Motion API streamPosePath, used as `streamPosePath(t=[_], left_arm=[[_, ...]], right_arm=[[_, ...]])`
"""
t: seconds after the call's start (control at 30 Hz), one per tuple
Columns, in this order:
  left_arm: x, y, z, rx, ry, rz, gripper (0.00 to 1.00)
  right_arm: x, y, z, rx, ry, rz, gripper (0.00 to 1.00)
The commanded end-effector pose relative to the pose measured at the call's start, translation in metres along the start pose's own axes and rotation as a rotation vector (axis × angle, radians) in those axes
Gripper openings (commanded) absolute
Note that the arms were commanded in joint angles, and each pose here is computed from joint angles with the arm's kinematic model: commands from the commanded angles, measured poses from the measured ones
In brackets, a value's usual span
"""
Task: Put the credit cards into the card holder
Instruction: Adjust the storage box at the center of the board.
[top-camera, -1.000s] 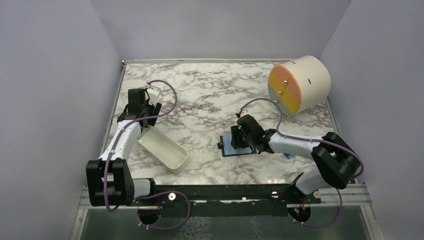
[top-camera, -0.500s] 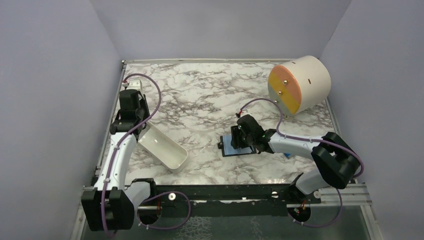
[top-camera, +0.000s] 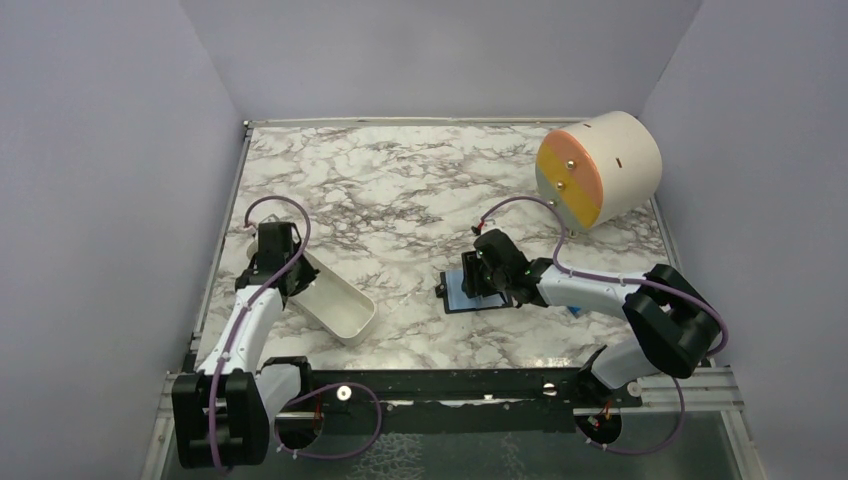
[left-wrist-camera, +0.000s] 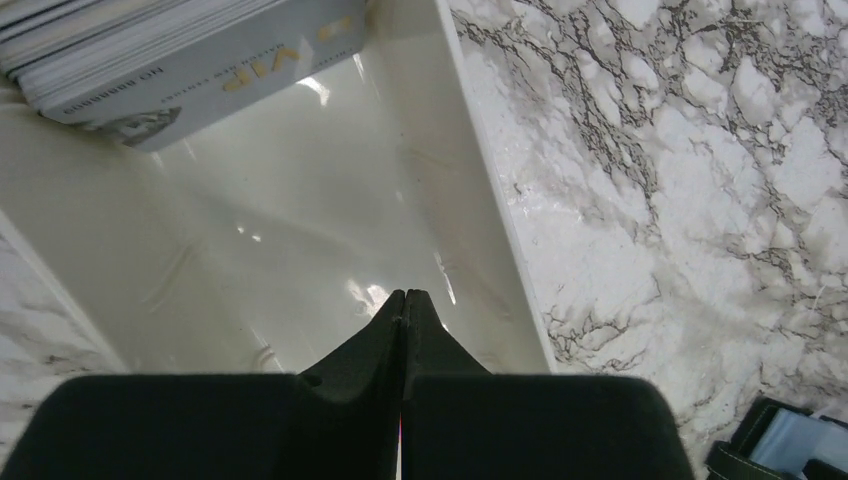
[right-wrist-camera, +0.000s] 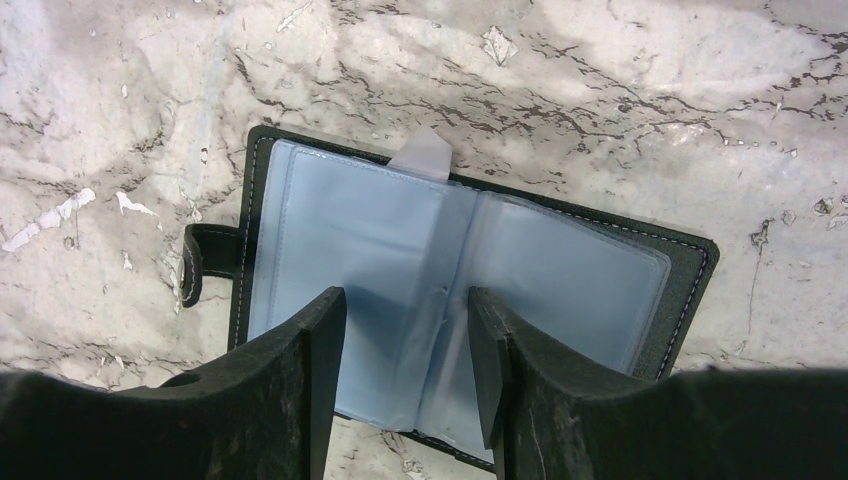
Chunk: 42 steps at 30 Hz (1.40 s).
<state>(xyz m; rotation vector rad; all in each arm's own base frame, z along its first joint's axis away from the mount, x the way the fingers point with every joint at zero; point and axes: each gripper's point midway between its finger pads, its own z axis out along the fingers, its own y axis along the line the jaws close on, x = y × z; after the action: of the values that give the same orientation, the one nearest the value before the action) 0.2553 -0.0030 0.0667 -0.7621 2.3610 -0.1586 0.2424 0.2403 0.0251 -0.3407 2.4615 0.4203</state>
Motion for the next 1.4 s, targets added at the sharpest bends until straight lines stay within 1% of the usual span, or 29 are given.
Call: streamPosePath(t=[0.0, 0.17, 0.3, 0.57, 0.67, 0.77, 0.8, 0.83, 0.87, 0.93, 1.0, 1.1, 1.2, 1.27, 1.3, 1.37], left_arm=[[0.000, -0.026, 0.004, 0.134, 0.002, -0.093, 0.00], [0.014, -0.039, 0.012, 0.215, 0.071, -0.095, 0.00], [0.016, -0.048, 0.015, 0.256, 0.089, -0.103, 0.00], [0.010, -0.067, 0.015, 0.308, 0.071, -0.095, 0.00], [0.007, -0.070, 0.015, 0.310, 0.067, -0.058, 0.00], [-0.001, -0.067, 0.011, 0.292, 0.035, 0.005, 0.00], [-0.006, -0.065, 0.008, 0.282, 0.016, 0.037, 0.04], [-0.011, -0.064, 0.005, 0.272, -0.003, 0.076, 0.09], [-0.019, -0.060, 0.001, 0.250, -0.025, 0.132, 0.18], [-0.034, -0.055, -0.007, 0.208, -0.073, 0.220, 0.25], [-0.049, -0.049, -0.015, 0.164, -0.117, 0.308, 0.36], [-0.069, -0.041, -0.023, 0.101, -0.166, 0.431, 0.43], [-0.081, -0.038, -0.027, 0.076, -0.193, 0.577, 0.47], [-0.085, -0.038, -0.030, 0.089, -0.206, 0.699, 0.52], [-0.086, -0.036, -0.030, 0.081, -0.211, 0.740, 0.54], [-0.096, -0.027, -0.032, 0.018, -0.229, 0.778, 0.56]], right_arm=[[0.012, 0.003, -0.002, -0.023, 0.031, 0.002, 0.48], [0.012, 0.003, -0.001, -0.022, 0.035, 0.003, 0.48], [0.011, 0.004, 0.000, -0.026, 0.032, 0.006, 0.48], [0.013, 0.005, 0.005, -0.024, 0.047, 0.006, 0.47], [0.015, 0.004, 0.005, -0.021, 0.052, 0.008, 0.47], [0.017, 0.003, 0.005, -0.021, 0.054, 0.009, 0.47], [0.017, 0.003, 0.004, -0.023, 0.054, 0.009, 0.47], [0.017, 0.003, 0.004, -0.023, 0.054, 0.008, 0.47], [0.016, 0.003, 0.003, -0.023, 0.052, 0.008, 0.47], [0.015, 0.003, 0.003, -0.021, 0.052, 0.003, 0.47], [0.014, 0.003, 0.002, -0.020, 0.050, 0.000, 0.47], [0.014, 0.003, 0.002, -0.017, 0.051, -0.004, 0.47], [0.013, 0.003, 0.001, -0.017, 0.051, -0.005, 0.47], [0.013, 0.003, 0.001, -0.016, 0.052, -0.006, 0.47], [0.014, 0.002, 0.001, -0.014, 0.052, -0.006, 0.47], [0.012, 0.003, 0.001, -0.017, 0.051, -0.007, 0.47]])
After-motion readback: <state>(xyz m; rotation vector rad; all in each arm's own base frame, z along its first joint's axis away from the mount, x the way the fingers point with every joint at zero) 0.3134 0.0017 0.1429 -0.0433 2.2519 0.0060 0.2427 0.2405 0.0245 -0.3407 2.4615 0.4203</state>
